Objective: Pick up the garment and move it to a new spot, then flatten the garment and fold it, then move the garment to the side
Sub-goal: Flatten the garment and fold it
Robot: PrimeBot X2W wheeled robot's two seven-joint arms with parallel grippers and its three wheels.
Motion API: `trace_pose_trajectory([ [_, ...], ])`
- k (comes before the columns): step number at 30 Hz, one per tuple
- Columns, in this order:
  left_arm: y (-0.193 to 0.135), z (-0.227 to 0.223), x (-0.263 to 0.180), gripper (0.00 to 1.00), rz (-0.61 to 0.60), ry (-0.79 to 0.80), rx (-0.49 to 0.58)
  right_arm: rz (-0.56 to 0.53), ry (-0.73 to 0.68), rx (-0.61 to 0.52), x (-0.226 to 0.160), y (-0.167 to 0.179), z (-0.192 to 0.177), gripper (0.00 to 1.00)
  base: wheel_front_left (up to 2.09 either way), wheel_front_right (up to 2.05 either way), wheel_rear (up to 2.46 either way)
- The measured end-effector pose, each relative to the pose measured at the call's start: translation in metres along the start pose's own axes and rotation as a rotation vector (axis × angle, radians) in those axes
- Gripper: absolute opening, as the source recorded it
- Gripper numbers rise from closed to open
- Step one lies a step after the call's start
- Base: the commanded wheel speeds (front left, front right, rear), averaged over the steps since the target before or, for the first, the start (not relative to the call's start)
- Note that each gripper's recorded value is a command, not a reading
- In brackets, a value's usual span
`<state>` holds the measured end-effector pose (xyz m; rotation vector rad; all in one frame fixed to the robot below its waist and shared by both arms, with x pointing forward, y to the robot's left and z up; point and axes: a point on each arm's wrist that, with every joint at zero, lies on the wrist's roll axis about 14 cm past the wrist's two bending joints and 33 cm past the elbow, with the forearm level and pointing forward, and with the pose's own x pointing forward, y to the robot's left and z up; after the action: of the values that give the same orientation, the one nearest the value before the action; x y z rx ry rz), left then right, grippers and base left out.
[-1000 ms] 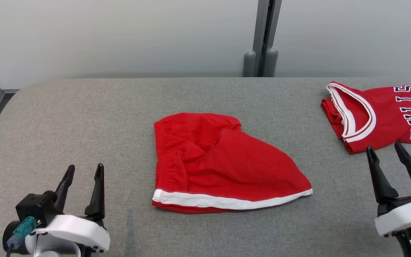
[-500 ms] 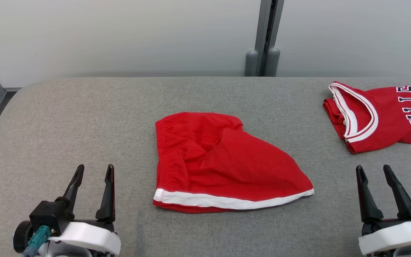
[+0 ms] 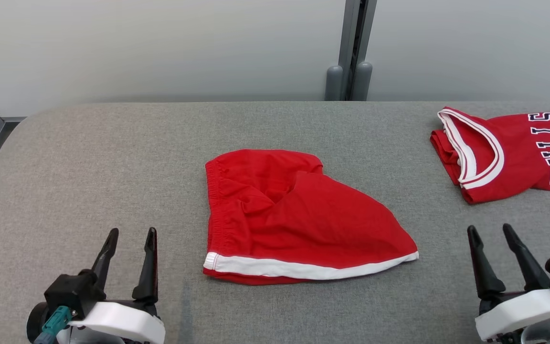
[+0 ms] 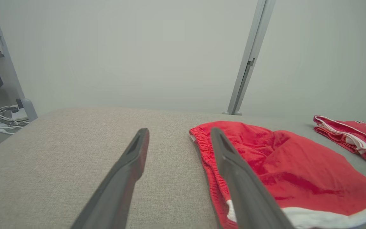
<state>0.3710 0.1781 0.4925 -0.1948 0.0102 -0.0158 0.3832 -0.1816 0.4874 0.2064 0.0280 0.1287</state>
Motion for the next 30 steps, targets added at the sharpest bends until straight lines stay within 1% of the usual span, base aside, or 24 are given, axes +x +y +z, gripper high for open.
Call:
trace_pose_trajectory([
  [2, -0.003, -0.008, -0.001, 1.00, -0.017, 0.032, -0.009, 0.012, 0.040, 0.005, 0.000, 0.004, -0.008, 1.00, 0.00, 0.00, 0.00],
  [6, -0.018, -0.033, -0.003, 1.00, -0.069, 0.155, -0.052, 0.033, 0.147, 0.022, 0.002, 0.010, -0.028, 1.00, 0.00, 0.00, 0.00],
  [9, -0.028, -0.042, 0.001, 1.00, -0.114, 0.216, -0.061, 0.063, 0.246, 0.028, 0.003, 0.019, -0.046, 1.00, 0.00, 0.00, 0.00],
  [14, -0.044, -0.067, 0.003, 1.00, -0.178, 0.359, -0.077, 0.086, 0.361, 0.045, 0.008, 0.023, -0.065, 1.00, 0.00, 0.00, 0.00],
  [16, -0.047, -0.076, 0.003, 1.00, -0.193, 0.407, -0.069, 0.087, 0.382, 0.056, 0.011, 0.024, -0.070, 1.00, 0.00, 0.00, 0.00],
  [20, -0.052, -0.084, 0.010, 1.00, -0.220, 0.444, -0.059, 0.099, 0.414, 0.061, 0.019, 0.025, -0.077, 1.00, 0.00, 0.00, 0.00],
  [25, -0.059, -0.106, 0.006, 1.00, -0.256, 0.539, -0.053, 0.100, 0.468, 0.084, 0.023, 0.025, -0.093, 1.00, 0.00, 0.00, 0.00],
  [27, -0.065, -0.114, 0.008, 1.00, -0.281, 0.581, -0.062, 0.111, 0.510, 0.095, 0.025, 0.029, -0.103, 1.00, 0.00, 0.00, 0.00],
  [30, -0.065, -0.122, 0.005, 1.00, -0.289, 0.610, -0.067, 0.128, 0.546, 0.113, 0.026, 0.036, -0.113, 1.00, 0.00, 0.00, 0.00],
])
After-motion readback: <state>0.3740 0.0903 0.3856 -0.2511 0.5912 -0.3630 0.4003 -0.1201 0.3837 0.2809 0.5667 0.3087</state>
